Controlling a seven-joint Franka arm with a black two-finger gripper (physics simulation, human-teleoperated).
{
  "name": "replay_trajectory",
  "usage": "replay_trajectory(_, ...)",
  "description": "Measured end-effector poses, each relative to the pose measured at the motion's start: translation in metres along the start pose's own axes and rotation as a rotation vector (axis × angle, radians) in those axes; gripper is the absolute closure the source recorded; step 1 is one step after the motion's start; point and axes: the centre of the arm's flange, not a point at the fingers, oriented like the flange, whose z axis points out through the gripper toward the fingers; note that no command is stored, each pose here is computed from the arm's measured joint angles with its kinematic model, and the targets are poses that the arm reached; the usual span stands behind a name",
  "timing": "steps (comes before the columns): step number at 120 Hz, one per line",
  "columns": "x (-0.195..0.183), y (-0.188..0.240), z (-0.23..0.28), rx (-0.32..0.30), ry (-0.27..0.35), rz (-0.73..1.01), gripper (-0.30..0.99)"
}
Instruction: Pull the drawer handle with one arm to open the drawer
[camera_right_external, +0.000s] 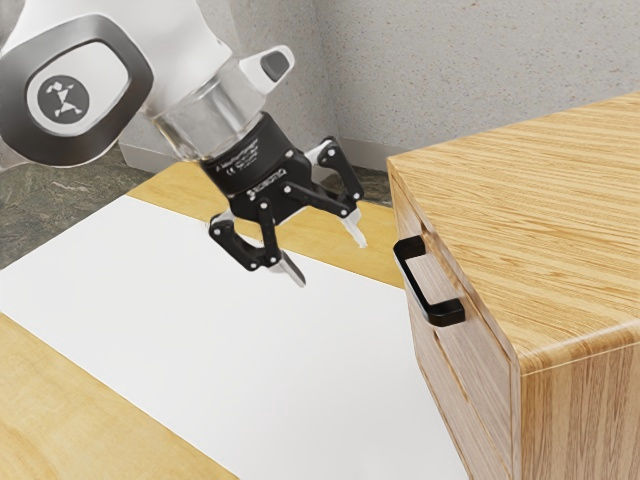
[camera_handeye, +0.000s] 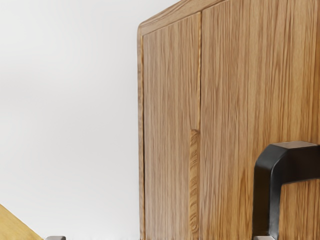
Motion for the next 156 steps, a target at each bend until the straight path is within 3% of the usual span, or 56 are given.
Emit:
replay_trajectory(16, -0.014, 0.011, 0.004, -0.013, 0.003, 0.037, 0.24)
replay_trajectory(88, 0.0, 0.035, 0.042, -0.07, 0.004, -0.021, 0.41)
replay_trajectory(156, -0.012, 0.041, 0.063, -0.052, -0.019, -0.01, 0.55)
